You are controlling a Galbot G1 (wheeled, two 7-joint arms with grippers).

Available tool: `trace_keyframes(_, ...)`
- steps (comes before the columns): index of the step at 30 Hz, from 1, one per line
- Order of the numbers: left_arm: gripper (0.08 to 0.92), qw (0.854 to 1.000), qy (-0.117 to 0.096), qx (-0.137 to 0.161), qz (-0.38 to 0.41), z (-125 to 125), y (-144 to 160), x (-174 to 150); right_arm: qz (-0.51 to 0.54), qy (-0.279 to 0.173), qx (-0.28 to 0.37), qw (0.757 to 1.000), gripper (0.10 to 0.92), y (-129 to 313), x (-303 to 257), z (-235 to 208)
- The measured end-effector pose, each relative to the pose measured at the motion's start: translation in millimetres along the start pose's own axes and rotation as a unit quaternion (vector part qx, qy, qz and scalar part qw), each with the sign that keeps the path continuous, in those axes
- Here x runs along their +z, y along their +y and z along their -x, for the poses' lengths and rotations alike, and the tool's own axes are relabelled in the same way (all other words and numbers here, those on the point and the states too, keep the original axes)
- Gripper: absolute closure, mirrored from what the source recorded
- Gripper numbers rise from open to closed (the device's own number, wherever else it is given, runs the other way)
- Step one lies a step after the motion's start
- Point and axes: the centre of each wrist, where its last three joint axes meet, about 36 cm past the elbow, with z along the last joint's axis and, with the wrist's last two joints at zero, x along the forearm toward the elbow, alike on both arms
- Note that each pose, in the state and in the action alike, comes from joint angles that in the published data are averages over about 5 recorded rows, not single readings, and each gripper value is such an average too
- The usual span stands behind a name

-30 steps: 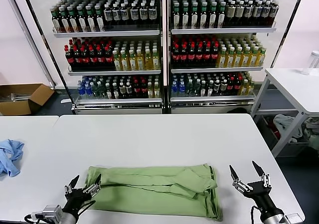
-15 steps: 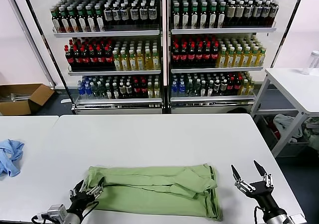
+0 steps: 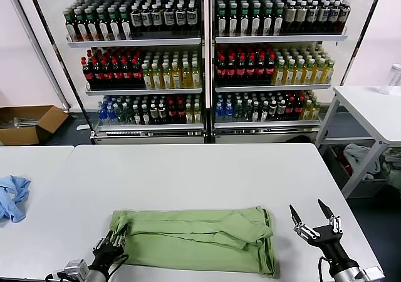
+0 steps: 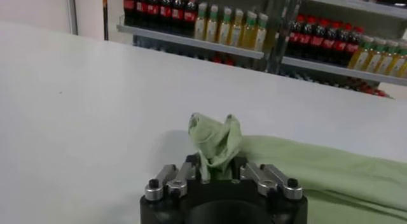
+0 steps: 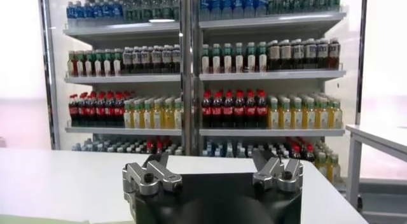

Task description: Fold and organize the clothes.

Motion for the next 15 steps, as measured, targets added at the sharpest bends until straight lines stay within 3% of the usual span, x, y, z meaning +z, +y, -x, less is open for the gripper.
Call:
trace_keyframes(9, 0.885, 0.999, -0.020, -0.034, 0.007, -1, 2, -17, -0.001, -0.003, -0.001, 1.000, 0.200, 2, -2, 4)
trace_keyframes(15, 0.901, 0.996, -0.039, -0.082, 0.012, 3, 22, -37, -0.002, -0.007, -0.003, 1.000, 0.200, 3, -5, 7)
